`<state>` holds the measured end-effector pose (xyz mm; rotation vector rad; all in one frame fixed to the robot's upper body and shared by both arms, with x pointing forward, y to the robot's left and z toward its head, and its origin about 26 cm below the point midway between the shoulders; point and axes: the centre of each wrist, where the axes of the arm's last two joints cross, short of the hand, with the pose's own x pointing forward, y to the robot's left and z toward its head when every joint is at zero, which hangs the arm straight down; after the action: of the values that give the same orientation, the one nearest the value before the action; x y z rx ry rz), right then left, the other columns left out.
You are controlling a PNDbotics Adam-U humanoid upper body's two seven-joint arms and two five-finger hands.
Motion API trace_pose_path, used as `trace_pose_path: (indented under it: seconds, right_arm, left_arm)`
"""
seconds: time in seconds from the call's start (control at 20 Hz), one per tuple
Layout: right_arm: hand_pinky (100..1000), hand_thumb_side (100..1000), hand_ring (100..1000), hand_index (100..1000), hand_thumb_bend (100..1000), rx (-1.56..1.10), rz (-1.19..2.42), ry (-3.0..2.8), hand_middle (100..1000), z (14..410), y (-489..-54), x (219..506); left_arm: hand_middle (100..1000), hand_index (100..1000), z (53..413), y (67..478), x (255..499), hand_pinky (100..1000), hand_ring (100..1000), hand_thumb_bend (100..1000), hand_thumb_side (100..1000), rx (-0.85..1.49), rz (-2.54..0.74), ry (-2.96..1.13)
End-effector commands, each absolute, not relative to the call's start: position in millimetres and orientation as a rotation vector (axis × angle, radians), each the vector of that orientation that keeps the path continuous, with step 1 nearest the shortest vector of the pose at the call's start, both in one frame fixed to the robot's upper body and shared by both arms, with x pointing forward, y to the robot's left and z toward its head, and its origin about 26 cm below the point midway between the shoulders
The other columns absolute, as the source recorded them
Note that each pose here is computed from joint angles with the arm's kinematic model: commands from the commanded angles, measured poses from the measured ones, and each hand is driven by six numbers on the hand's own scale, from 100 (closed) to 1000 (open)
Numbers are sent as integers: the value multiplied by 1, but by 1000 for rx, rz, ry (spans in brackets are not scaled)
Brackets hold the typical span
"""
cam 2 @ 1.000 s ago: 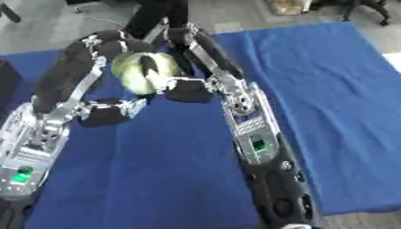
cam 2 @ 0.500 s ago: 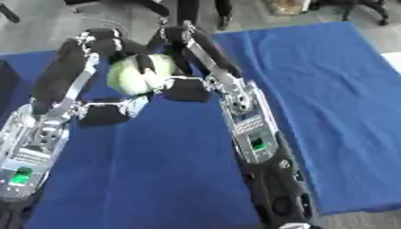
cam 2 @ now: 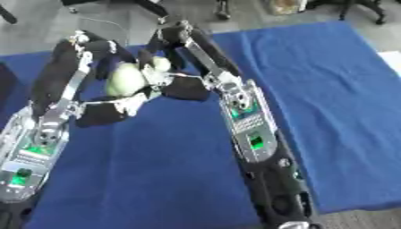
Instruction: Pick up the objects with one hand, pass them to the other hand, and then place them into the box on the other side of the table.
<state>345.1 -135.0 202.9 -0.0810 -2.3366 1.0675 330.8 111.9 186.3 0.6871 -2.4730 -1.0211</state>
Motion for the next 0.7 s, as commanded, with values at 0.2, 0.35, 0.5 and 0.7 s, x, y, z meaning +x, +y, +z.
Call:
trace_pose_path:
  seconds: [0.2, 0.35, 0.5, 0.7]
  right_arm:
    - [810, 372, 466, 831, 100, -170, 1141, -2331, 509, 224, -159, 347]
    - [810, 396, 467, 832, 100, -203, 1089, -2347, 508, 231, -167, 345]
    - [811, 388, 468, 836, 100, -231, 1051, -2369, 509, 237, -172, 343]
    - [814, 318, 475, 840, 100, -287, 1016, -2399, 514, 247, -178, 341]
  left_arm:
    - [130, 389, 196, 118, 330, 347, 221, 100, 394, 709, -966, -2514]
    - [129, 388, 193, 119, 330, 347, 221, 100, 402, 709, -953, -2504]
    - [129, 387, 192, 120, 331, 347, 222, 100, 399, 713, -948, -2500]
    - [129, 387, 191, 123, 331, 347, 222, 100, 400, 725, -941, -2494]
